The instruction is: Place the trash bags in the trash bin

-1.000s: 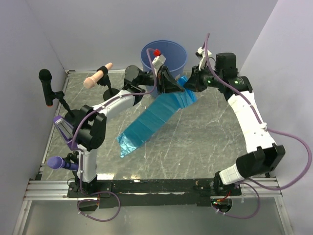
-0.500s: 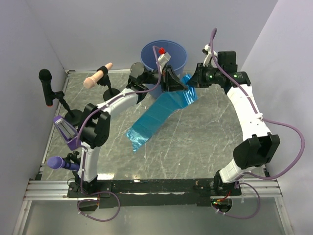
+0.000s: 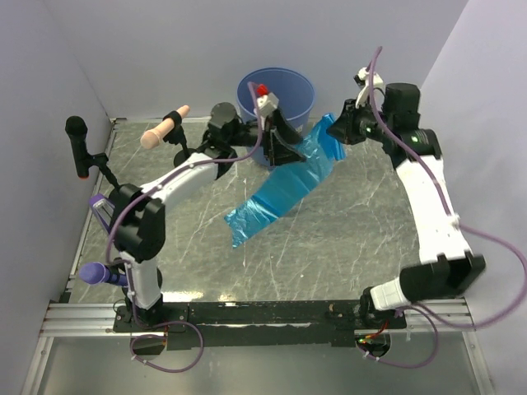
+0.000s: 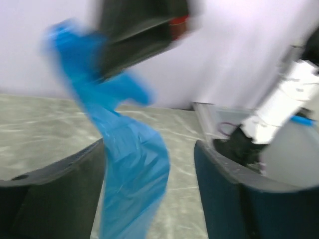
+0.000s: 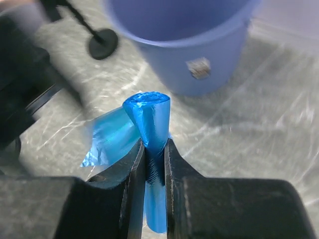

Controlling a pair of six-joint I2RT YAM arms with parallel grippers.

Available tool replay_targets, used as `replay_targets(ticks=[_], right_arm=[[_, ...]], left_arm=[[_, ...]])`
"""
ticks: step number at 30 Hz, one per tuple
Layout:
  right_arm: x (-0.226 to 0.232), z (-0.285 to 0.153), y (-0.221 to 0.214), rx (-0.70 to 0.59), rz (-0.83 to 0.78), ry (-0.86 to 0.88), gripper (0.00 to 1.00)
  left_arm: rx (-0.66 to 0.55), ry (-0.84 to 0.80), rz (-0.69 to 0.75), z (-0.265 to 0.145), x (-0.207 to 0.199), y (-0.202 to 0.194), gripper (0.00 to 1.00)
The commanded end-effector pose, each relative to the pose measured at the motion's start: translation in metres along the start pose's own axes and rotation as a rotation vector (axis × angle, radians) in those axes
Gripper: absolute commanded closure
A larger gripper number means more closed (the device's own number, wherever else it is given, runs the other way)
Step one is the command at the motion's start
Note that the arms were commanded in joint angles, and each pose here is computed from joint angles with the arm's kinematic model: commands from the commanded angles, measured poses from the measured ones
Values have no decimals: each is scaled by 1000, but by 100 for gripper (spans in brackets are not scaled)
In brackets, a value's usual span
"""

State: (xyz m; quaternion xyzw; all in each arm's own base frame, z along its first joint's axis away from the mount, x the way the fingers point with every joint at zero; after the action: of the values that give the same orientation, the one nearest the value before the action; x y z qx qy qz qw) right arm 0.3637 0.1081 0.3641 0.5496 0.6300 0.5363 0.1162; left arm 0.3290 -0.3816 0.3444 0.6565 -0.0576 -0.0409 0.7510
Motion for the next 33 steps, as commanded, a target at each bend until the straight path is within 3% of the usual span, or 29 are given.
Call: replay_targets(ticks=[1,11,19,22,27,33], right_arm=[[70,-58,19,-147,-264,172,100],[112,-84,21,-138,-345,251,100],[113,-86,26,-128,-359,237,100],[113,-84,27,-126,-356,238,100],[111,-83,28,-125,-352,229,100],[110,-83,26,-122,-344,226,100]], left_arm=[[-31,172,217,-20,8,37,22],[-146,140,251,-8,4,44,13],[-201,60,261,10,1,61,17],[-206,34,249,20,-4,57,25],[-213,19,214,25,-9,50,47],[-237,53,178,25,-6,51,55]])
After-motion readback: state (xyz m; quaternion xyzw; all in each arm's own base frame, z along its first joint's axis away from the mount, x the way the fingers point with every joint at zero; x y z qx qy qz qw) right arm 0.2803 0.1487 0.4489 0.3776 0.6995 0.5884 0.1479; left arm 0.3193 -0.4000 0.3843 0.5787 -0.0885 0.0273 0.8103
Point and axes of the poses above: each gripper's point midway between its finger pads, its own z axis out along the fingers, its own x axis along the line the jaws close on, y = z × x, the point moved 3 cm from there along -z, back along the fingers, and after that the axes turned 14 degrees about z, right-handed, at the moved point
